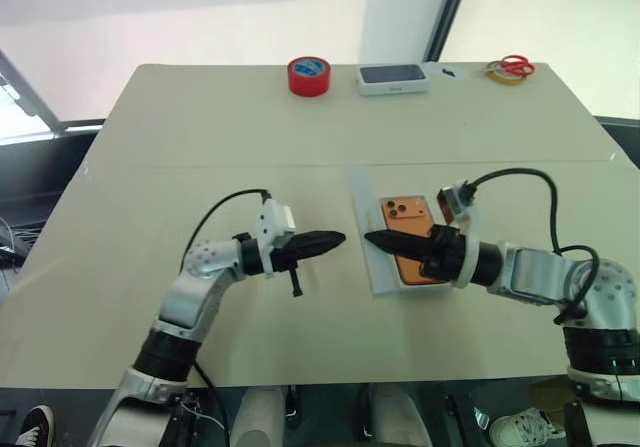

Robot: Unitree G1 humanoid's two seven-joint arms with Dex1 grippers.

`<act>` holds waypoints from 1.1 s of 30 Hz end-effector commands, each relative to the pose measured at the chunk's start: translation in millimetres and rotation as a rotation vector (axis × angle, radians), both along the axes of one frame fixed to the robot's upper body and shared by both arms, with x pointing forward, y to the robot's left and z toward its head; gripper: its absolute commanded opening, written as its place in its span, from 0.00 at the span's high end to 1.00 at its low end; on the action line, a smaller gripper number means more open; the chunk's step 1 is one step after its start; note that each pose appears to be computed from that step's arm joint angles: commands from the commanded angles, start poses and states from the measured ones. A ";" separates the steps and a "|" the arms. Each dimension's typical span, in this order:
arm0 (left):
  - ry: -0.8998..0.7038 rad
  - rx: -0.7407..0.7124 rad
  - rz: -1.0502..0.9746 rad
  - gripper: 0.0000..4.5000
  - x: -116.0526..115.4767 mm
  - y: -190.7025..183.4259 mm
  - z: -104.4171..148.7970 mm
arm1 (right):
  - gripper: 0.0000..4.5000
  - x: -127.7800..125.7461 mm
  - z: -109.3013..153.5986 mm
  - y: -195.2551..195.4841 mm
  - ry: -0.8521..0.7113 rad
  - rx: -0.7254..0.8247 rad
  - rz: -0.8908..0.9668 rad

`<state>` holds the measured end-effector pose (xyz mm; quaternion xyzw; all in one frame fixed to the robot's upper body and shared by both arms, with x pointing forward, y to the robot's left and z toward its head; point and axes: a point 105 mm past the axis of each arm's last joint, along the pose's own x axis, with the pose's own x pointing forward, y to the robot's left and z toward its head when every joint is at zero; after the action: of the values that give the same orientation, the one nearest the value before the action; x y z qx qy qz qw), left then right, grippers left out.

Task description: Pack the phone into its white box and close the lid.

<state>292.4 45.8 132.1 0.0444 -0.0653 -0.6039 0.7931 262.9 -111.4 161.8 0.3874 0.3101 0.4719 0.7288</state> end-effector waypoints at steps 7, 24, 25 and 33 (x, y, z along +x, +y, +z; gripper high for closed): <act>-0.017 -0.006 -0.027 0.98 5.9 -35.2 -7.0 | 1.00 16.5 3.7 -9.2 0.007 -0.029 -0.027; -0.011 -0.035 -0.072 1.00 19.0 -79.1 -9.1 | 0.26 50.7 9.7 -71.9 -0.211 -0.276 -0.185; -0.015 -0.037 -0.076 1.00 19.8 -84.1 -8.6 | 0.26 52.3 14.0 -80.7 -0.230 -0.288 -0.203; -0.009 -0.042 -0.129 1.00 16.6 -114.1 -9.7 | 0.26 53.8 31.1 -115.3 -0.576 -0.551 -0.256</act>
<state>310.5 -66.9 120.7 0.0142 -0.0735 -0.6482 0.7578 316.5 -224.1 180.7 0.1166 0.1861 0.3647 0.9049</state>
